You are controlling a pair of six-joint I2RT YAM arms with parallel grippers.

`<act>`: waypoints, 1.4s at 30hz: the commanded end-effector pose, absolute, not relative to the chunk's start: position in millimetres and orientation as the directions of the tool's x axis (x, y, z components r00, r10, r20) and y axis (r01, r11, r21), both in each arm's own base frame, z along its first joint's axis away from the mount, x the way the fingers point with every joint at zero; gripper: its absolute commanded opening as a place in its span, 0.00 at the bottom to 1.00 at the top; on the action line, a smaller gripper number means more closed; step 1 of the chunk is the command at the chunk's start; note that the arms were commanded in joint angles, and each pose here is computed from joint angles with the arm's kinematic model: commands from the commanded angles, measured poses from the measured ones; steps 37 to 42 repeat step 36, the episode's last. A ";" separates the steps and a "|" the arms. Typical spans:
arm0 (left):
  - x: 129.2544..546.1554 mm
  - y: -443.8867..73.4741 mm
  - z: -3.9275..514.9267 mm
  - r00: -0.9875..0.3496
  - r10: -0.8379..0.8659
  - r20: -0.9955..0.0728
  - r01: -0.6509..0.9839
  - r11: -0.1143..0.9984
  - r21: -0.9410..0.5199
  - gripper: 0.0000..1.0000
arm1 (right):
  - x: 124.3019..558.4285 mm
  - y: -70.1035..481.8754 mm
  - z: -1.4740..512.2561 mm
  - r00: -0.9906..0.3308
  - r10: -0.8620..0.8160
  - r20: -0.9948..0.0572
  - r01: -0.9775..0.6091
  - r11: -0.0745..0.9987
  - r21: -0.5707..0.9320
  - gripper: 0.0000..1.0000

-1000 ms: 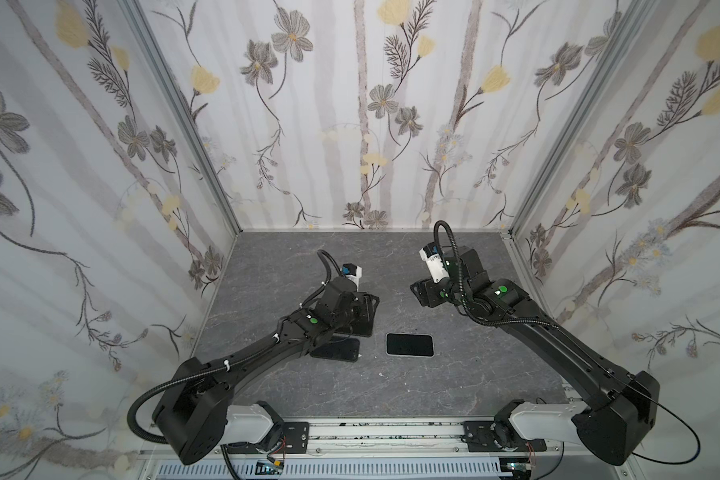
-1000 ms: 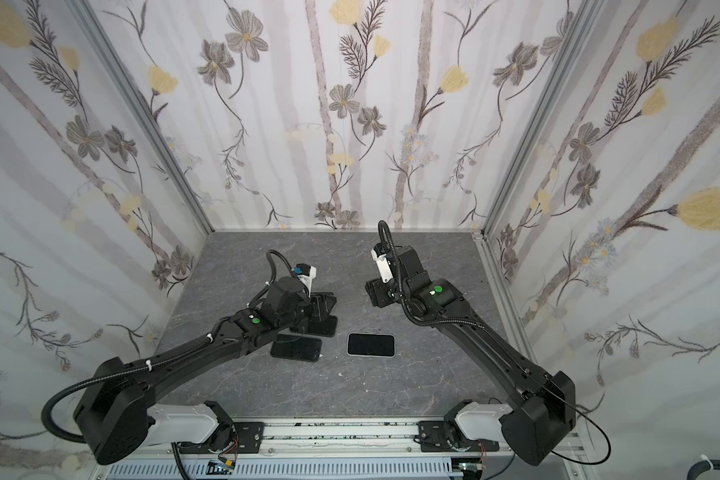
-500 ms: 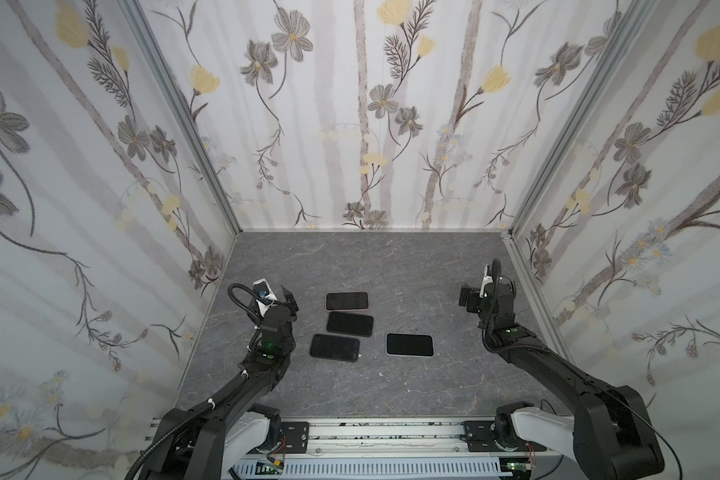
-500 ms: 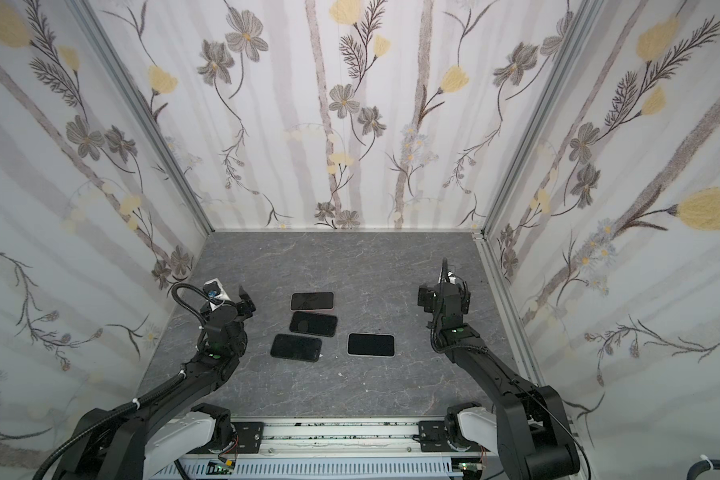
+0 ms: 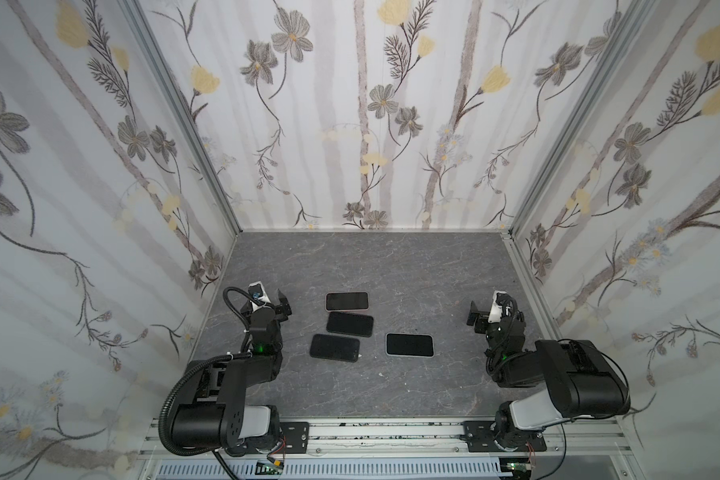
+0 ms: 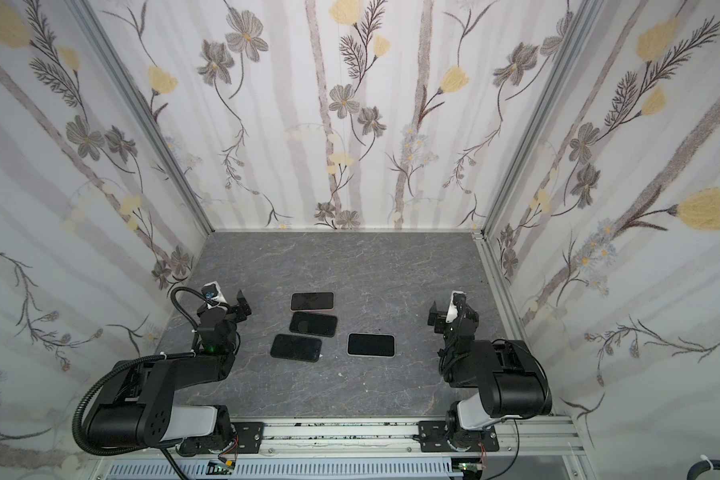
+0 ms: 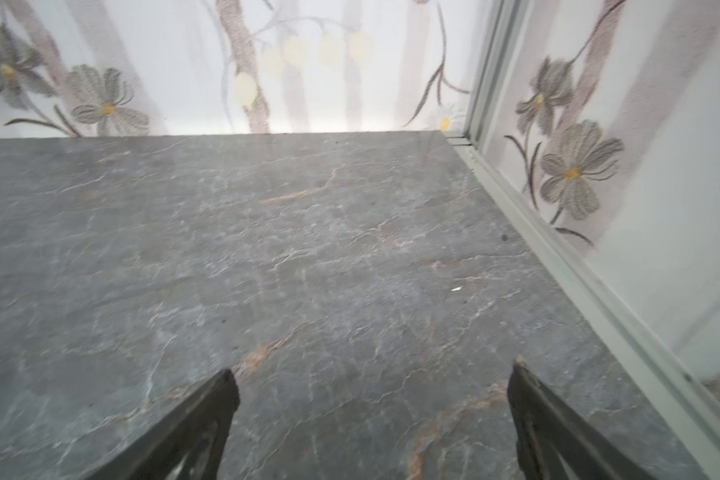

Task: Put the phone into the phone case

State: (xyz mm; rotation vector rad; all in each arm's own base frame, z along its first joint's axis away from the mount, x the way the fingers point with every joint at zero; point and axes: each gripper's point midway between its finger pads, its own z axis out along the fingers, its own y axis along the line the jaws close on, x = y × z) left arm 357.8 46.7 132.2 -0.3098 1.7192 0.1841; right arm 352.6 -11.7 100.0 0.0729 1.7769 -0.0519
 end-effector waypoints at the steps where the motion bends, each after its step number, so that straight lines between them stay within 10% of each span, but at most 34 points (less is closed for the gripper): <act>1: 369.2 24.7 148.3 -0.092 -0.104 -0.990 -0.166 0.982 -0.088 0.92 | 375.0 -7.7 132.3 -0.109 0.053 -0.993 0.050 0.998 0.048 1.00; 42: 372.3 34.3 132.1 -0.033 -0.146 -0.989 -0.276 0.952 -0.132 1.00 | 368.5 -13.3 136.5 -0.072 0.060 -0.996 0.082 0.995 0.054 1.00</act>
